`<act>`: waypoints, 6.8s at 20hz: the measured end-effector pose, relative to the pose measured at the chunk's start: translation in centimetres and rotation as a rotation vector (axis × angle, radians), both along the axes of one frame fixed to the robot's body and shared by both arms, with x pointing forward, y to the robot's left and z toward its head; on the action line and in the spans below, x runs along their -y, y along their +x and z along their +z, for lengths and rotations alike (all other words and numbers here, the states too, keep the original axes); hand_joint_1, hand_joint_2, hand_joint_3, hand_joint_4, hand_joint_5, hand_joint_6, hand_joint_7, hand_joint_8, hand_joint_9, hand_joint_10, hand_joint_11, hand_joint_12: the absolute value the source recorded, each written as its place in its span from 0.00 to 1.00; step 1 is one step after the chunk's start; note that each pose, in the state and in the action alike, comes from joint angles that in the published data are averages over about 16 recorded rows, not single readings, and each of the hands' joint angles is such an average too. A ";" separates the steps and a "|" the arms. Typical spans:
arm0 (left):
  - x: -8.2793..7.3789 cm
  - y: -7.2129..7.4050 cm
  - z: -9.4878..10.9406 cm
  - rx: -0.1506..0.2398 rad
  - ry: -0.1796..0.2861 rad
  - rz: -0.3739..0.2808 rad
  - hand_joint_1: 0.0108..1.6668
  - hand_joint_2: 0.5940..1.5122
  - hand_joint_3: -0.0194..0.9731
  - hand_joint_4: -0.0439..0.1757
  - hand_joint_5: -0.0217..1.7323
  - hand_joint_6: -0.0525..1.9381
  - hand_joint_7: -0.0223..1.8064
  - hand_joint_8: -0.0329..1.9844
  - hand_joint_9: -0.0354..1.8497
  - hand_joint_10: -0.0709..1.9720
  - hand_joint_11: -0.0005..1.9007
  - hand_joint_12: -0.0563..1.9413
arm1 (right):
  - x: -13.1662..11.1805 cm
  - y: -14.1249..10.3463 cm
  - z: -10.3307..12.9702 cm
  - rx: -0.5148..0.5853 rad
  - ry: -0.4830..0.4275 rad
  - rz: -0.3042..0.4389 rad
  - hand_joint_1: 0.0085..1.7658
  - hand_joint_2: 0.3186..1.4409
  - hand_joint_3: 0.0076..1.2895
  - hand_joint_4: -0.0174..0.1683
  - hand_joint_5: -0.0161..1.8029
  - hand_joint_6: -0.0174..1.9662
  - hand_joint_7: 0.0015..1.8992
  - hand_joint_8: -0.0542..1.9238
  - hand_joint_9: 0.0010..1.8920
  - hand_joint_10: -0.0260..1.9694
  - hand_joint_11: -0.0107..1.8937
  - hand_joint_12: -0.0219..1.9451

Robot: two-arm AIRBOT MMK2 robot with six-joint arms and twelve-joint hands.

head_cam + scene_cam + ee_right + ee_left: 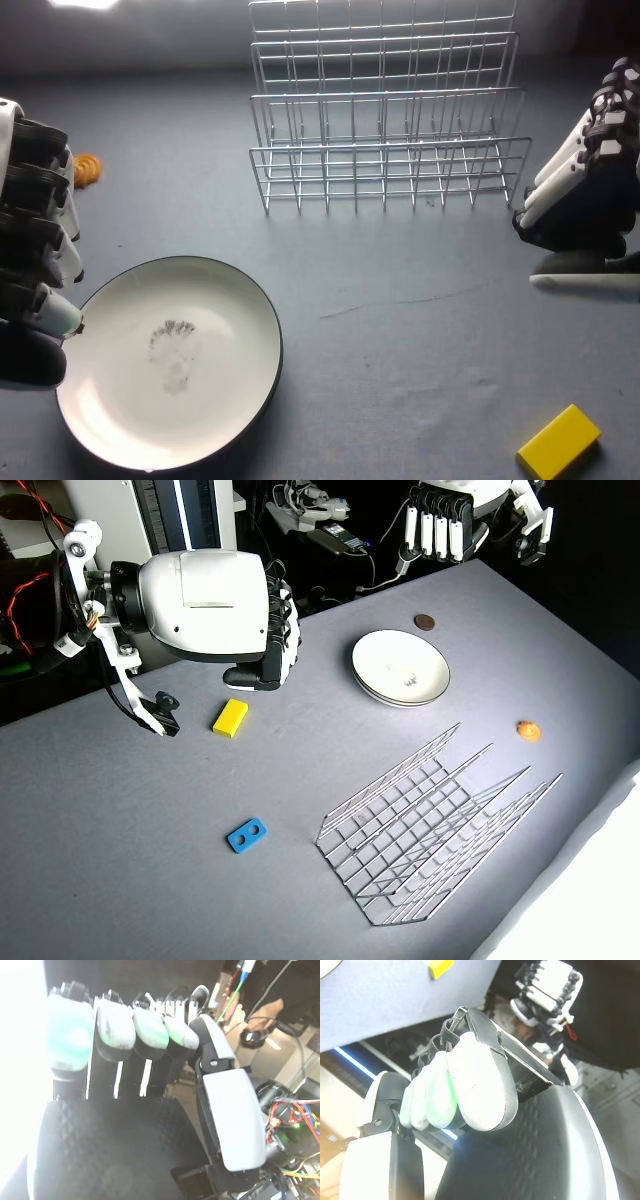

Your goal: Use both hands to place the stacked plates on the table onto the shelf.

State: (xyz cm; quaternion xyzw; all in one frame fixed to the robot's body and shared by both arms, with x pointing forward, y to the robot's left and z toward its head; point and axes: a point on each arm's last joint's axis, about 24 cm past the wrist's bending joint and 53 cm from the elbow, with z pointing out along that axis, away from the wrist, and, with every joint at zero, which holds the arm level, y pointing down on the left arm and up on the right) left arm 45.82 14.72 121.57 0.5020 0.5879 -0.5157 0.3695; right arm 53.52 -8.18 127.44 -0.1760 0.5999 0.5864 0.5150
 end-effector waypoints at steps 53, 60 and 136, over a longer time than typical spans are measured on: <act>-9.4 3.2 -17.5 -0.190 0.589 0.289 0.01 0.71 0.03 0.19 0.02 0.03 0.02 0.01 0.03 0.04 0.01 0.02 | -0.6 -0.9 -1.8 0.028 -0.080 0.026 0.63 0.65 0.01 0.08 0.02 0.02 0.01 0.04 0.01 0.02 0.02 0.02; -10.2 3.8 -19.4 -0.204 0.630 0.336 0.01 0.70 0.03 0.19 0.02 0.03 0.02 0.01 0.03 0.04 0.01 0.02 | -0.6 -1.0 -1.9 0.029 -0.082 0.028 0.62 0.65 0.01 0.08 0.02 0.02 0.01 0.04 0.01 0.01 0.02 0.02; -7.6 12.1 -12.4 -0.204 0.323 0.677 0.01 0.69 0.03 0.20 0.03 0.04 0.03 0.02 0.03 0.04 0.01 0.02 | -15.8 1.3 -3.9 0.275 -0.196 -0.028 0.65 0.61 0.00 0.29 0.47 0.60 0.48 0.58 0.61 0.03 0.29 0.71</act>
